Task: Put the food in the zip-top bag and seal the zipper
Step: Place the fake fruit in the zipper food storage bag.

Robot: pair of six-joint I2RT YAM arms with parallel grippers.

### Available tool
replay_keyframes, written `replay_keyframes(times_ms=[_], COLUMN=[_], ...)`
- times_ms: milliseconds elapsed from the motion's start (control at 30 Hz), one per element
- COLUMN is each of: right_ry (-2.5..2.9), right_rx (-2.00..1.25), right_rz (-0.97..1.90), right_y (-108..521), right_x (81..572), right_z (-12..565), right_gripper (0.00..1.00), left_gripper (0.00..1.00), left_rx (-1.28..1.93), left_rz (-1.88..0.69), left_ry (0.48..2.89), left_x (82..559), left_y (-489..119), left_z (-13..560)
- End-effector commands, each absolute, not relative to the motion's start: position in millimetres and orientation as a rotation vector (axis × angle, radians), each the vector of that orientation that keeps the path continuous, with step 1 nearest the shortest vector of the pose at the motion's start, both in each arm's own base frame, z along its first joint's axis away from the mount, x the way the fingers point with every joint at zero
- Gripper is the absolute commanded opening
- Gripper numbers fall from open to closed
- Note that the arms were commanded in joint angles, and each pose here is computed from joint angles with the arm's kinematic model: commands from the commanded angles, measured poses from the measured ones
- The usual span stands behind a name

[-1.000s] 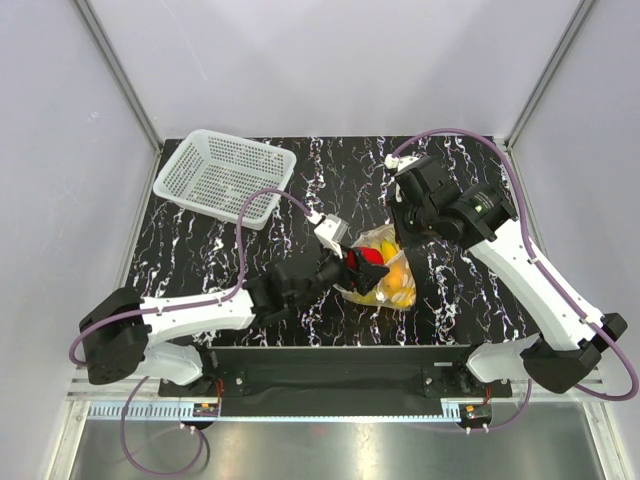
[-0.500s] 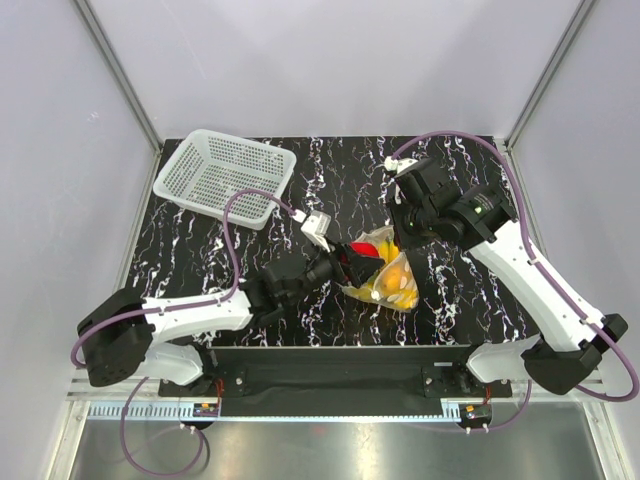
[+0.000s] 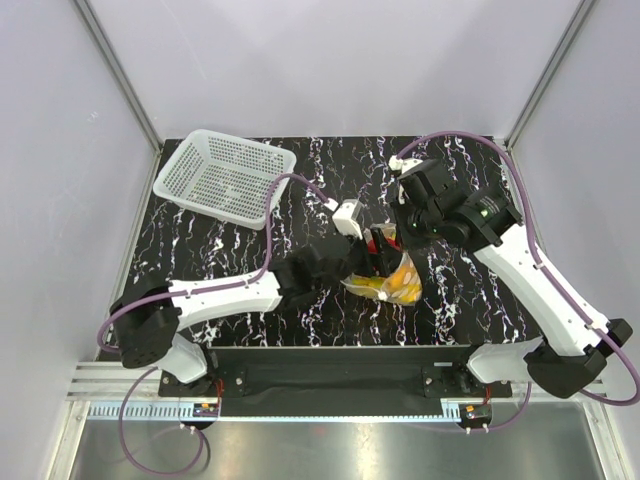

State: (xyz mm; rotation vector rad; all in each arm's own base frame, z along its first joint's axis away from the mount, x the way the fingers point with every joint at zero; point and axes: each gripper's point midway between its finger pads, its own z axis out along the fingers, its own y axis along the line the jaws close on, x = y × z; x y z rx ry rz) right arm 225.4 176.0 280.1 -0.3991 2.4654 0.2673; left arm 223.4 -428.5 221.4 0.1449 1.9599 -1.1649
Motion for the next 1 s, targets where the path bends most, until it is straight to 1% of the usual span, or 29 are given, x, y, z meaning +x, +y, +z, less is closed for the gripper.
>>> replay_keyframes(times_ms=[0,100,133,233,267,367,533,667,733,767,800,967], right_ry=[2.368,2.349,2.349,2.361,2.363,2.388,2.398,2.388,2.377,2.372,2.372,2.372], right_rx=[-0.357,-0.346,-0.345,-0.351,-0.352,-0.381,-0.389,-0.384,-0.379,-0.371,-0.366,-0.359], right_rz=[0.347,0.384,0.388,0.405,0.413,0.469,0.503,0.504,0.496,0.478,0.465,0.441], right_y=[179.4,182.0,182.4,185.9,186.9,194.2,197.1,194.6,192.6,190.5,188.7,186.6], right_x=[225.3,223.7,223.5,222.4,221.8,214.9,209.6,208.1,208.7,211.0,211.8,214.4], right_z=[306.1,313.0,313.6,311.8,311.5,307.1,303.5,307.4,310.5,310.6,310.1,307.9], right_gripper=[0.0,0.0,0.0,0.0,0.0,0.0,0.0,0.0,0.0,0.0,0.0,0.0], left_gripper=[0.73,0.73,0.73,0.77,0.79,0.79,0.78,0.79,0.83,0.89,0.99,0.99], left_rx=[0.124,0.123,0.137,0.099,0.086,0.07,0.038,0.095,0.121,0.112,0.117,0.146], left_rz=[-1.077,-1.06,-1.023,-0.896,-0.874,-0.845,-0.878,-0.898,-0.968,-1.003,-1.02,-1.022], left_ry=[1.944,1.938,1.959,1.923,1.907,1.821,1.696,1.695,1.686,1.686,1.686,1.714], left_x=[228.7,230.7,231.3,241.0,243.4,250.6,260.2,260.1,252.6,249.6,246.3,238.0], left_y=[-428.9,-431.2,-433.2,-430.0,-427.2,-421.9,-426.6,-443.6,-451.5,-453.0,-451.6,-444.4], left_z=[225.2,212.7,201.9,203.6,205.5,222.5,255.5,263.0,259.3,258.6,256.0,249.9])
